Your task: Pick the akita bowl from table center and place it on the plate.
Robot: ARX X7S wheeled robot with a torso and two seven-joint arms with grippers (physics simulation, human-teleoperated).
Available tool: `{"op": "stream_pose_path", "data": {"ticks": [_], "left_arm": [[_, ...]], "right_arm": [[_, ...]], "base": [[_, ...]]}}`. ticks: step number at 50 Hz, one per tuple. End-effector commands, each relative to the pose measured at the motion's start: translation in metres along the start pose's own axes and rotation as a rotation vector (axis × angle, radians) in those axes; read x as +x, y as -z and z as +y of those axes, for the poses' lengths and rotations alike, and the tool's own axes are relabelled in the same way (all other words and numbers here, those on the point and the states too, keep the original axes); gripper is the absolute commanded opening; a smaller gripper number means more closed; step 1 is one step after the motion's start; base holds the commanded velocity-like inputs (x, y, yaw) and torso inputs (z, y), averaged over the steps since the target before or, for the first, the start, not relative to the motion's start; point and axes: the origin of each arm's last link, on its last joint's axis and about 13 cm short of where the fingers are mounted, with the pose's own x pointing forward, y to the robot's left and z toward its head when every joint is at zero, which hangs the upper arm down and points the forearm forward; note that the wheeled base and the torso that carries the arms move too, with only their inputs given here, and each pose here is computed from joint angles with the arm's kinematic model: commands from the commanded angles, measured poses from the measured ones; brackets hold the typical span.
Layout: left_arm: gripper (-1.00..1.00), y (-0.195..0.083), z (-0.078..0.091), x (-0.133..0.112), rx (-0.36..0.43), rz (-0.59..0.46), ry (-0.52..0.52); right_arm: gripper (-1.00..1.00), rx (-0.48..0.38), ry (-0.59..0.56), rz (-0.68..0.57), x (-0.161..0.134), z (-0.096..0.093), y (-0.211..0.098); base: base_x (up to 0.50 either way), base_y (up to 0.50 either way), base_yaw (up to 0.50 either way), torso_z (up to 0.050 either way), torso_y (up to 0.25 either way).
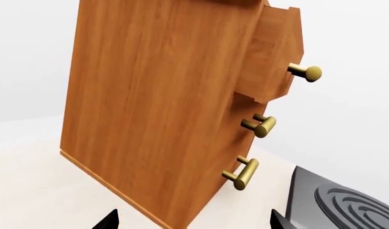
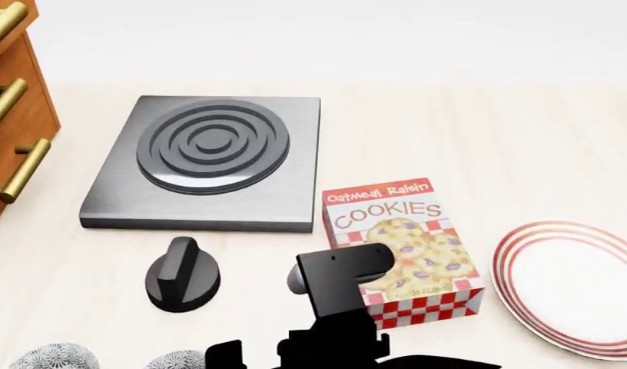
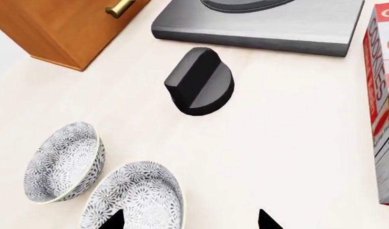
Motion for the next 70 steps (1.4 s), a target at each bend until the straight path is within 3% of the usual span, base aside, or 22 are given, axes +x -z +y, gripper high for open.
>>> {"op": "stream_pose_path", "data": {"ticks": [1, 33, 70], "left_arm": [[1.0, 0.001, 0.0, -0.001, 0.001, 0.002, 0.001], [1.0, -0.001, 0.002, -0.001, -0.024, 0.012, -0.001], [1.0, 0.0, 0.002, -0.001, -0.031, 0.011, -0.005]], "right_arm": [[1.0, -0.016, -0.022, 0.022, 0.004, 0.001, -0.001], [1.0, -0.008, -0.019, 0.055, 0.025, -0.016, 0.001], [1.0, -0.038, -0.1, 0.11, 0.037, -0.008, 0.006]], "base": [[0.0, 0.0, 0.0, 0.0, 0.0], [0.0, 0.0, 0.0, 0.0, 0.0], [0.0, 0.0, 0.0, 0.0, 0.0]]}}
